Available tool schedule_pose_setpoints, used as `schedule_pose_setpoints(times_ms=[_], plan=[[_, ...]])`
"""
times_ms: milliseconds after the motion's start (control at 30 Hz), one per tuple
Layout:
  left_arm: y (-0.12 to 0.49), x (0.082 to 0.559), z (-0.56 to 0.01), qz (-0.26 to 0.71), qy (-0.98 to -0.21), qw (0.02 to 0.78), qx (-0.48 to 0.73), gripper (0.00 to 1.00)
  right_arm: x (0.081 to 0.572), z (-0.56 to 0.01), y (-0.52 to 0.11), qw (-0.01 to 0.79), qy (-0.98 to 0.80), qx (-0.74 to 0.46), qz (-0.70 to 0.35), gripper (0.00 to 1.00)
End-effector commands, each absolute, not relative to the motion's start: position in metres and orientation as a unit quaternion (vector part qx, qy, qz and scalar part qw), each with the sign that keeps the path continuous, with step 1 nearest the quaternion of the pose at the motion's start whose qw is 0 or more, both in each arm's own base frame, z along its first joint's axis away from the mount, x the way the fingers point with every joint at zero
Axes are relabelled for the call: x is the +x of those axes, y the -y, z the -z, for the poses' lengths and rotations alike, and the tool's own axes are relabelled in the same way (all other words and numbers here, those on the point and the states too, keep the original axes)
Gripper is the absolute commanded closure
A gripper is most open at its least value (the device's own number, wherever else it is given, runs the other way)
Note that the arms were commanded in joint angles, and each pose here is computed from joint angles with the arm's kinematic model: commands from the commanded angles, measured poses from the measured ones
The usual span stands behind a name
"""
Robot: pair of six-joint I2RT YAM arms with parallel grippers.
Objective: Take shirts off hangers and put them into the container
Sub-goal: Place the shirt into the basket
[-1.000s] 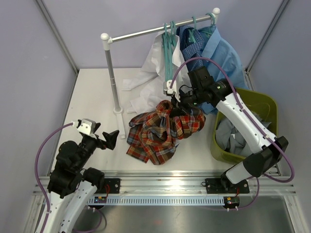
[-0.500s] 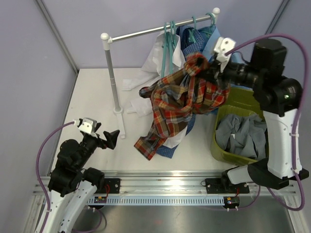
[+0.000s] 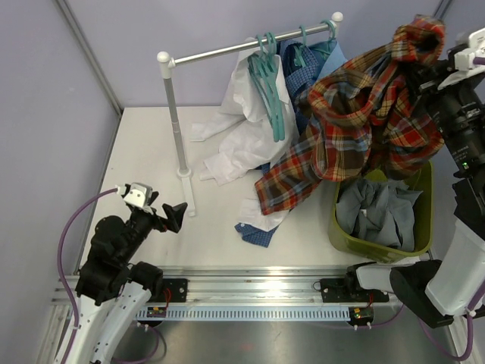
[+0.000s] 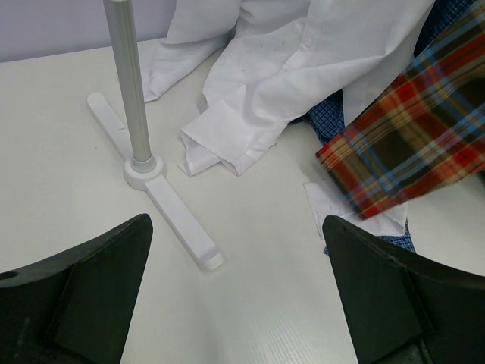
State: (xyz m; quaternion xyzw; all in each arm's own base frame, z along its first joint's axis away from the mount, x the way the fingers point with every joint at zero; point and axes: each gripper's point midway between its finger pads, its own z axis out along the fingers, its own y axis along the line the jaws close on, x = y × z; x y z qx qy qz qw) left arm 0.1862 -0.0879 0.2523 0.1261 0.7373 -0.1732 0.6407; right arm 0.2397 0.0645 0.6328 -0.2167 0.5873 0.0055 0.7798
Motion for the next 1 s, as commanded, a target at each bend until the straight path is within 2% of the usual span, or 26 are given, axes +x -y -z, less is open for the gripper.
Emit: schedule_pose_setpoints(times_ms=[0,233,533,633,867,933,967], plan=[[0.090,0.191,-0.259,0.174,-0.730,0.648,0.128,0.01,0.229,-0.680,-0.014,0.833,-0.541,-0.091,0.073,1.00],[0.092,0.193,-0.257,0.176,-0.733,0.643,0.132,0.01,0.217,-0.669,0.012,0.820,-0.553,-0.064,0.136,1.00],[0.093,0.191,-0.259,0.180,-0.729,0.647,0.133,0.01,0.224,-0.612,0.039,0.765,-0.608,-0.050,0.206,1.00],[0.094,0.190,-0.259,0.183,-0.728,0.646,0.136,0.01,0.237,-0.576,0.050,0.733,-0.639,-0.040,0.230,1.00],[0.093,0.186,-0.264,0.184,-0.719,0.656,0.136,0.01,0.280,-0.441,0.065,0.630,-0.747,-0.039,0.209,1.00],[0.092,0.185,-0.265,0.185,-0.716,0.660,0.135,0.01,0.287,-0.414,0.062,0.616,-0.771,-0.042,0.159,1.00],[0.092,0.185,-0.266,0.185,-0.714,0.661,0.134,0.01,0.286,-0.394,0.083,0.593,-0.789,-0.014,0.161,1.00]])
